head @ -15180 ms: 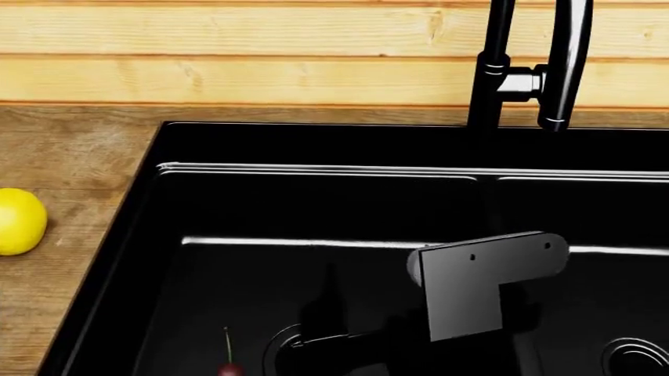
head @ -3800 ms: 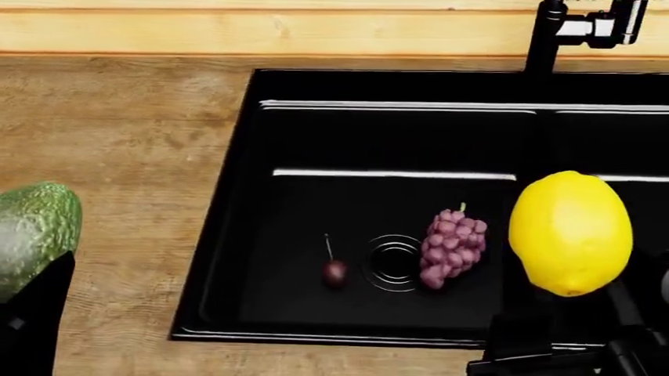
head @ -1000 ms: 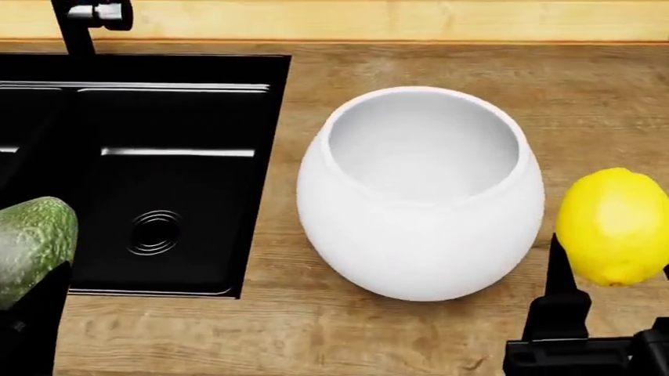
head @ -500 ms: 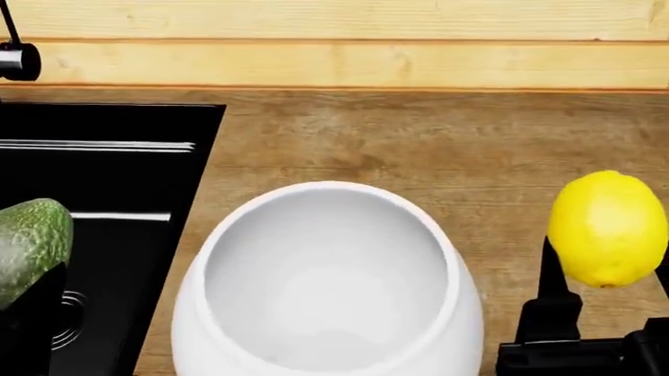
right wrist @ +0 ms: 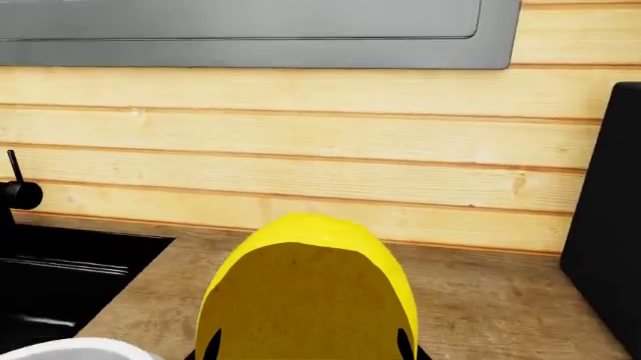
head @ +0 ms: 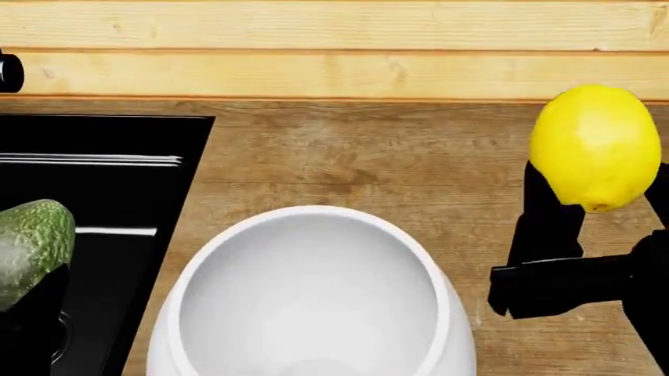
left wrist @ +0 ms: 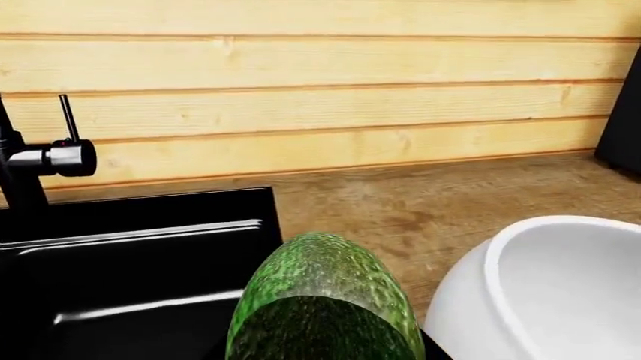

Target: There is a mixed pile of frozen fruits and vegetables on the counter. Locate all the frozen vegetables and place the items in a bowl on the counter. Take all the frozen fruits and defrost them in a running sink.

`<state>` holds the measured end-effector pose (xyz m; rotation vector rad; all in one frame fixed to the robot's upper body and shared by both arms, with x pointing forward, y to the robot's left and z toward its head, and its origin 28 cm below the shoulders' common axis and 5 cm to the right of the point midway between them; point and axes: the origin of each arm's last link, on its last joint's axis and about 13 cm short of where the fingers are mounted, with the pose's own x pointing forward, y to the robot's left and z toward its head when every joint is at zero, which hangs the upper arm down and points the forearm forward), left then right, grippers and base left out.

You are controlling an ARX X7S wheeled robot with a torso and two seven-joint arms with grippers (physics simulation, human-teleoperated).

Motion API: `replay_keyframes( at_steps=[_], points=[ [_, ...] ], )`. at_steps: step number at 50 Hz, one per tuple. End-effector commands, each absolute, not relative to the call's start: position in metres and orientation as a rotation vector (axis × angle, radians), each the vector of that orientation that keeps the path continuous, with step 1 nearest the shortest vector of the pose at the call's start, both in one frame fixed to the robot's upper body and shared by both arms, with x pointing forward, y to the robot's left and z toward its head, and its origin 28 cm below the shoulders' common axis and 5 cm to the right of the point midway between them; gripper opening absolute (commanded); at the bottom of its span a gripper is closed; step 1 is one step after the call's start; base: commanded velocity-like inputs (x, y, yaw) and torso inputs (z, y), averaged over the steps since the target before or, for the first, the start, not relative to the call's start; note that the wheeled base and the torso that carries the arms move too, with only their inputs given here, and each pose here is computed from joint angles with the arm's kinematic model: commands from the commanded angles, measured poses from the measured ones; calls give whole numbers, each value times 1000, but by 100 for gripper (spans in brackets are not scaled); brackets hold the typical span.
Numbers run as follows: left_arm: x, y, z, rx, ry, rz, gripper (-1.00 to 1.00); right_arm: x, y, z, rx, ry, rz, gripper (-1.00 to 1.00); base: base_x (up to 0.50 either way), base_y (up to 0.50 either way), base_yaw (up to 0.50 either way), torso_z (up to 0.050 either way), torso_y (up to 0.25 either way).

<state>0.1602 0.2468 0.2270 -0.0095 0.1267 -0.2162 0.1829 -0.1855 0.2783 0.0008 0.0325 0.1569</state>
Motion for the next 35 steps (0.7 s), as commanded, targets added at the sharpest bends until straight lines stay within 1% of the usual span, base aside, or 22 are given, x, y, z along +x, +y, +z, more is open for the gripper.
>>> replay_keyframes(
  at_steps=[1,8,14,25,35],
  points=[
    [162,240,235,-30,86,-285,-100,174,-179,331,18,66,323,-100,0,0,0,0,0],
    [162,238,236,-27,87,-289,-100,177,-155,344,35,188,525,-100,0,0,0,0,0],
    [162,239,235,-28,87,-287,-100,176,-140,339,3,253,608,-100,0,0,0,0,0],
    [161,241,230,-37,94,-281,-100,183,-117,335,17,376,710,-100,0,0,0,0,1],
    [160,243,233,-41,82,-283,-100,191,-109,325,6,412,715,-100,0,0,0,1,0]
  ],
)
